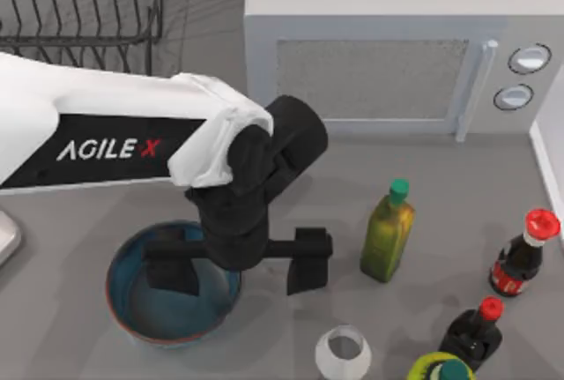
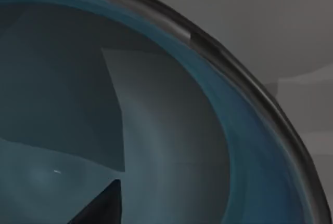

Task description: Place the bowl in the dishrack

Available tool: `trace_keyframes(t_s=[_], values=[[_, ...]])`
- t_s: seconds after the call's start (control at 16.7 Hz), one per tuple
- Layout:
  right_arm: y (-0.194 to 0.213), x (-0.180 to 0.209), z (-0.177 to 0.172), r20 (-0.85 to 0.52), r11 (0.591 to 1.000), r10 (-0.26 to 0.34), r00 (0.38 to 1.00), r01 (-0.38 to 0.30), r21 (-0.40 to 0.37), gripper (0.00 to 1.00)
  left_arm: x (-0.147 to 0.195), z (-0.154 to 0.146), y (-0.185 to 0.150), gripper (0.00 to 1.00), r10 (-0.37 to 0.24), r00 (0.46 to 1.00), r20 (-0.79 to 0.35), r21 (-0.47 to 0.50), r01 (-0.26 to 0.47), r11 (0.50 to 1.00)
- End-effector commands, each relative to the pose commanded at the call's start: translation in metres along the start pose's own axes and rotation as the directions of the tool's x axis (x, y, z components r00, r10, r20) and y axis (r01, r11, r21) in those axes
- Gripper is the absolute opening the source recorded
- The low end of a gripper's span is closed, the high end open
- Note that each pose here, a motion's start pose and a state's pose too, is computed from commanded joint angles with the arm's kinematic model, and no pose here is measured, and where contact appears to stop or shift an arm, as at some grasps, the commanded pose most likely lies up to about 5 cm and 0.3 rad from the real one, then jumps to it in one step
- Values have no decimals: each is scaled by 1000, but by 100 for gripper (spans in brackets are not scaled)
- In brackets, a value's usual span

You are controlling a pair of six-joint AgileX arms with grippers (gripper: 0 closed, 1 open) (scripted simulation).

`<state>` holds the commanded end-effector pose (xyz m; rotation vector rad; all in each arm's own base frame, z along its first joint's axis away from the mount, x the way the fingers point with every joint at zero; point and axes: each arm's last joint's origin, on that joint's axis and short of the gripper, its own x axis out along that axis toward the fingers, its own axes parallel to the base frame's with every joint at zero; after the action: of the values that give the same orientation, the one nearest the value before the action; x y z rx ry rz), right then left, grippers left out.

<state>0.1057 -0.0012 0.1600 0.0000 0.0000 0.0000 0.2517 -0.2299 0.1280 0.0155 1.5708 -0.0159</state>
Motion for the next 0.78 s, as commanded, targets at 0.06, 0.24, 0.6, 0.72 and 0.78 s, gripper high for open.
trace_keyframes(t_s=[0.06, 0.24, 0.6, 0.72, 0.78], values=[[0, 0, 0, 0, 1000, 0, 1000, 0, 0, 100, 0, 0, 0, 85, 0, 1000, 0, 0, 0, 1000], [0, 0, 0, 0, 1000, 0, 1000, 0, 0, 100, 0, 0, 0, 62, 0, 1000, 0, 0, 0, 1000], [0, 0, 0, 0, 1000, 0, 1000, 0, 0, 100, 0, 0, 0, 17, 0, 1000, 0, 0, 0, 1000], [0, 0, 0, 0, 1000, 0, 1000, 0, 0, 100, 0, 0, 0, 2, 0, 1000, 0, 0, 0, 1000], [0, 0, 0, 0, 1000, 0, 1000, 0, 0, 100, 0, 0, 0, 0, 0, 1000, 0, 0, 0, 1000]])
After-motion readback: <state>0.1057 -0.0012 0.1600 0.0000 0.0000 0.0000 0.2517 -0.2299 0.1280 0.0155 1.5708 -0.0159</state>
